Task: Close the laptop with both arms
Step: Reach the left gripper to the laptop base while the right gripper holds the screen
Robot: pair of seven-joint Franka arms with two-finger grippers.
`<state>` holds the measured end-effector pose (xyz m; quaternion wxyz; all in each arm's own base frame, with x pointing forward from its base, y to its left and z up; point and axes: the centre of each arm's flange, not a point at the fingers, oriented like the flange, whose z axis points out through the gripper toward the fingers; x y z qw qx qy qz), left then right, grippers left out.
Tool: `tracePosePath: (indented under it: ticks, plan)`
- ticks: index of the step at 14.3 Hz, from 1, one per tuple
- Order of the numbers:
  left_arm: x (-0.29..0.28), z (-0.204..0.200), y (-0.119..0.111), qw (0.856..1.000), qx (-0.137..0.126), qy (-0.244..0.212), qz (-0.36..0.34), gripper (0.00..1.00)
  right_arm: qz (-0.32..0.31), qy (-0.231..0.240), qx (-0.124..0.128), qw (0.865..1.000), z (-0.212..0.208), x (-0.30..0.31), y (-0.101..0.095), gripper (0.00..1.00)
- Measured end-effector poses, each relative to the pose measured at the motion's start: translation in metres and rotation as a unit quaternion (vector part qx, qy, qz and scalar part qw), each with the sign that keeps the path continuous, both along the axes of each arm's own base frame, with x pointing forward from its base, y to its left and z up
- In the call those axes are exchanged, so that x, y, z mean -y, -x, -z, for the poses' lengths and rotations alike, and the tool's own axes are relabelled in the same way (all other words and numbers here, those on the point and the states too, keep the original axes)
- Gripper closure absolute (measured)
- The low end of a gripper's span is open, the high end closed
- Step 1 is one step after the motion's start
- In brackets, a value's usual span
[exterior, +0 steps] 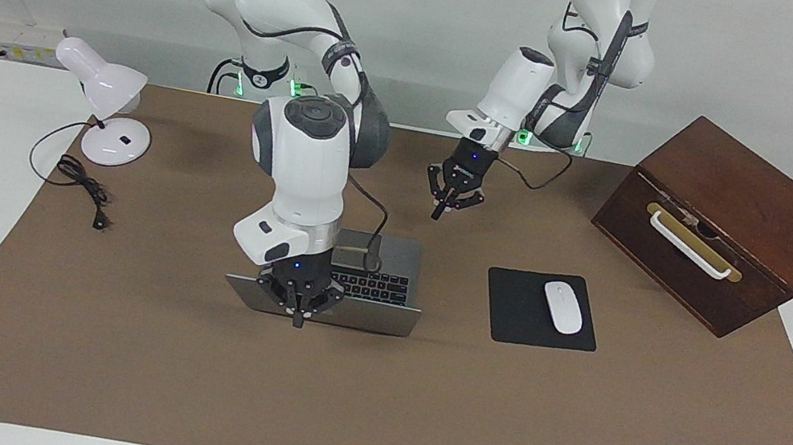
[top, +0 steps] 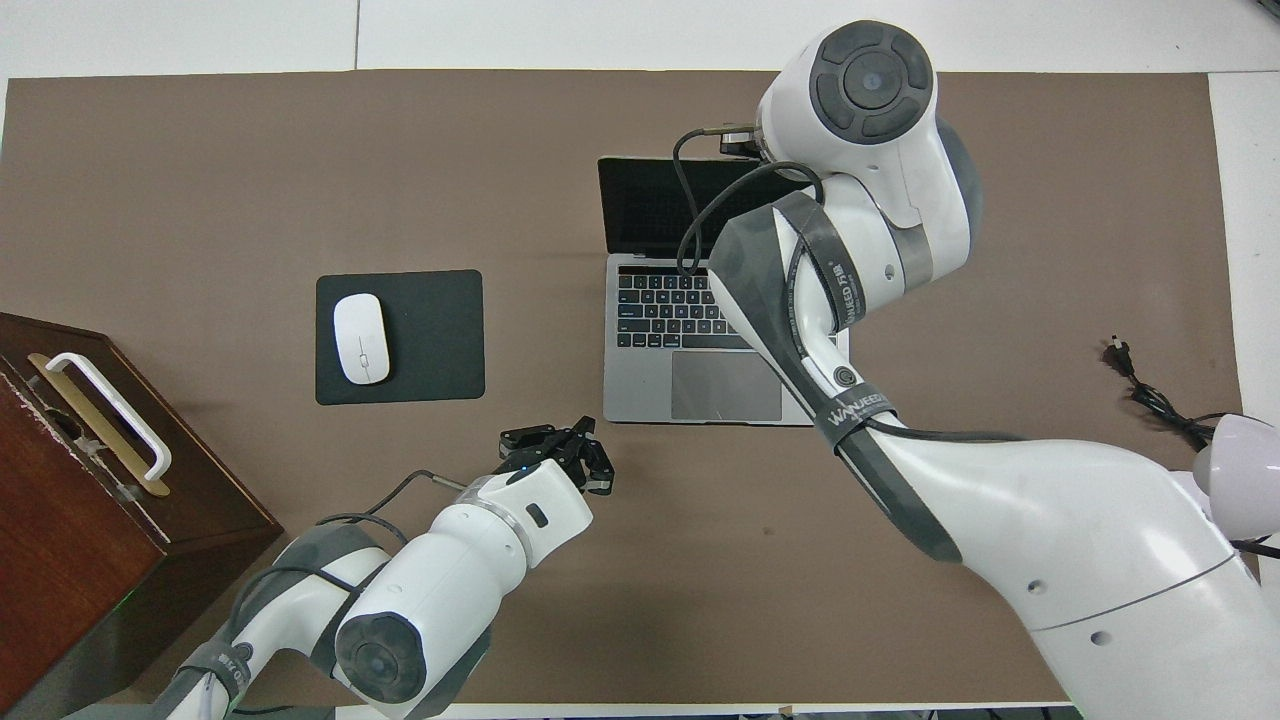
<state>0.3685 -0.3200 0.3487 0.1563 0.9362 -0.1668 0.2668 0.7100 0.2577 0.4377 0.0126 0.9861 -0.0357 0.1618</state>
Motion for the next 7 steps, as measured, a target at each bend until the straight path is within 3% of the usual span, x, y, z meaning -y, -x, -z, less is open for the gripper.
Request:
tracePosePath:
  ticks: [3,7]
  plan:
    - [0.013,0.008,-0.01,1.0,0.0,0.0,0.008,0.99,0.001,0.002,-0.004,1.0,-0.001,0.001,0.002,0.99]
    - [0.026,0.029,-0.02,1.0,-0.002,-0.006,0.023,0.99,0.005,0.017,-0.042,0.999,-0.005,0.001,0.014,0.99]
